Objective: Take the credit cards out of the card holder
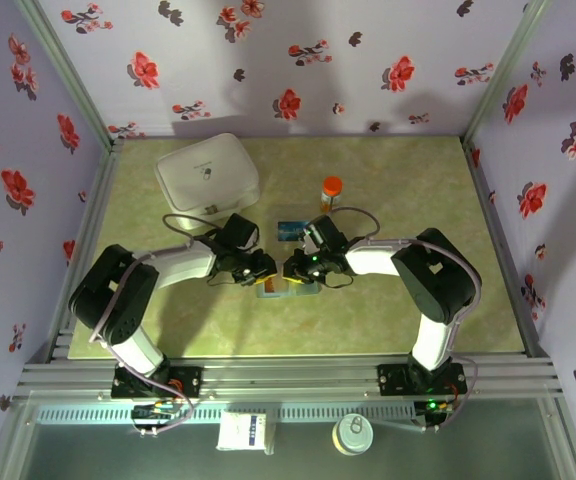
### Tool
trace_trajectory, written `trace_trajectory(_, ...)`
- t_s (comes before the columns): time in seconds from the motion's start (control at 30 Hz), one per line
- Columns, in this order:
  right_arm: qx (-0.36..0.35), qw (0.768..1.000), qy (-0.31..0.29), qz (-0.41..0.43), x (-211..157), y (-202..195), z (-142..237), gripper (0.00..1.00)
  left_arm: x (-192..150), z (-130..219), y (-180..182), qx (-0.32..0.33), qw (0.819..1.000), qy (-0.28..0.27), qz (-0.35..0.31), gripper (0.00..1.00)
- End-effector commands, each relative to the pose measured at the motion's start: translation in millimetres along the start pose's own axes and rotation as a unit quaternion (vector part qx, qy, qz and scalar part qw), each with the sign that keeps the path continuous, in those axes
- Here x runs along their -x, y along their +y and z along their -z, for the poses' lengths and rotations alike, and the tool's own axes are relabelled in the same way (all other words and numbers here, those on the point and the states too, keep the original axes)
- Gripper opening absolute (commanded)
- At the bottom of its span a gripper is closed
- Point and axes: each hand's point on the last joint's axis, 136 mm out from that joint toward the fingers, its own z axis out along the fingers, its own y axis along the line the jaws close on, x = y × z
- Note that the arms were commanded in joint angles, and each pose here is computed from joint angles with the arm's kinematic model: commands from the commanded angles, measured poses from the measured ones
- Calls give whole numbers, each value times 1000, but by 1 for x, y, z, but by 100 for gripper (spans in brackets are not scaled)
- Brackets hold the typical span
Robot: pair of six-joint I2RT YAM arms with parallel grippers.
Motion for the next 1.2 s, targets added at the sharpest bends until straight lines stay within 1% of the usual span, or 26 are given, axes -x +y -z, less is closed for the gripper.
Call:
trace_trajectory(0.0, -18, 1000, 10, -22, -8, -17, -3, 19, 1, -2, -11, -11, 1000, 6, 0, 25)
trace_trajectory(0.27, -8, 1000, 6, -19, -6, -10, 1, 20, 3, -5, -18, -15, 1000, 10, -3, 17)
trace_trajectory(0.5, -8, 1000, -25, -8, 2, 0, 22, 26, 5, -3, -26, -18, 1000, 10, -9, 14)
trace_trajectory(0.87, -25, 995, -100, -18, 20, -11, 68, 27, 5, -11, -44, -16, 999, 22, -24, 14)
trace_trajectory(1.0, -31, 993, -115, -21, 21, -16, 79, 27, 3, -21, -54, -16, 999, 34, -33, 14)
trace_trajectory(1.17, -35, 992, -122, -27, 18, -22, 86, 28, -1, -34, -65, -17, 998, 49, -43, 17)
